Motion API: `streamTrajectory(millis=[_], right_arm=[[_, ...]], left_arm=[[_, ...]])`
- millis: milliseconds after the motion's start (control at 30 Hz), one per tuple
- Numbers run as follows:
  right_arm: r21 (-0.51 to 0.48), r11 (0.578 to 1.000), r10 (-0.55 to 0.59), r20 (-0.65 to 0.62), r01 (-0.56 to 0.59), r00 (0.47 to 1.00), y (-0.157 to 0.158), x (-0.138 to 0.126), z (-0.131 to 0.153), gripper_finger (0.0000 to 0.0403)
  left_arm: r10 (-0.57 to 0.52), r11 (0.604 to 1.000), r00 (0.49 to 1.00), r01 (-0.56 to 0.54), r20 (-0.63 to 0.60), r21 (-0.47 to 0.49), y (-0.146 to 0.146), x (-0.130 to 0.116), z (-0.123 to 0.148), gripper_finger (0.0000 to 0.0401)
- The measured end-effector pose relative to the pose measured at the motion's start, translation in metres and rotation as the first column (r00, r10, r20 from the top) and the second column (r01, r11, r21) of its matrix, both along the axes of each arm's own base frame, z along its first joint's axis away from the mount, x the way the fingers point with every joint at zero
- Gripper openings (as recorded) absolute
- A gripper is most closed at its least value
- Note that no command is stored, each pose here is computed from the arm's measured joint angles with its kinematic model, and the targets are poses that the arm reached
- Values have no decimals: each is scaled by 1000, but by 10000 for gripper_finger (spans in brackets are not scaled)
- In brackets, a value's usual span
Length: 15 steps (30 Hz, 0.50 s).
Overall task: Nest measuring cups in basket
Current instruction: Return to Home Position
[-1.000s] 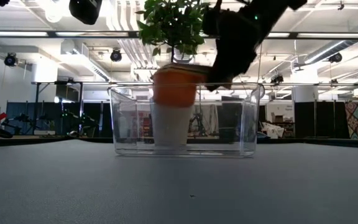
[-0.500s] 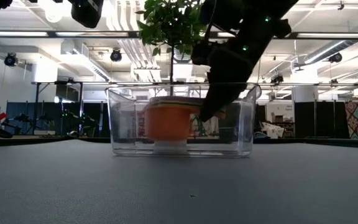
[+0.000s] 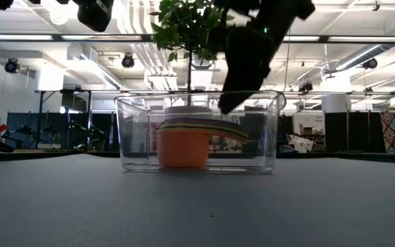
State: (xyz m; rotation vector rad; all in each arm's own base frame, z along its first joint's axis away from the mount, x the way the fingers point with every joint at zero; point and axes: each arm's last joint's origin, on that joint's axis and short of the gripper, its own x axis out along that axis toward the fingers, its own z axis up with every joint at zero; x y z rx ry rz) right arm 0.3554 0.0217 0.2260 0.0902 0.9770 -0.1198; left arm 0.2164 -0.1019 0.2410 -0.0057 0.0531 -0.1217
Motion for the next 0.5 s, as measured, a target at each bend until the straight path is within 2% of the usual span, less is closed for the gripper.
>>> streamTrajectory(millis=[200,333,500], right_arm=[[-65,997,58,149,-48,987,0,-22,42,291],[-123,989,112,274,-81,955,-3,-54,59,252],[-172,984,109,407,-41,907,-8,-107,66,201]], left_arm=[[103,993,995,-103,-4,53,6,-2,1,0],[174,980,985,-173,-8,96,24,-14,13,0],[278,959,960,-276,-24,66,59,-45,31,0]])
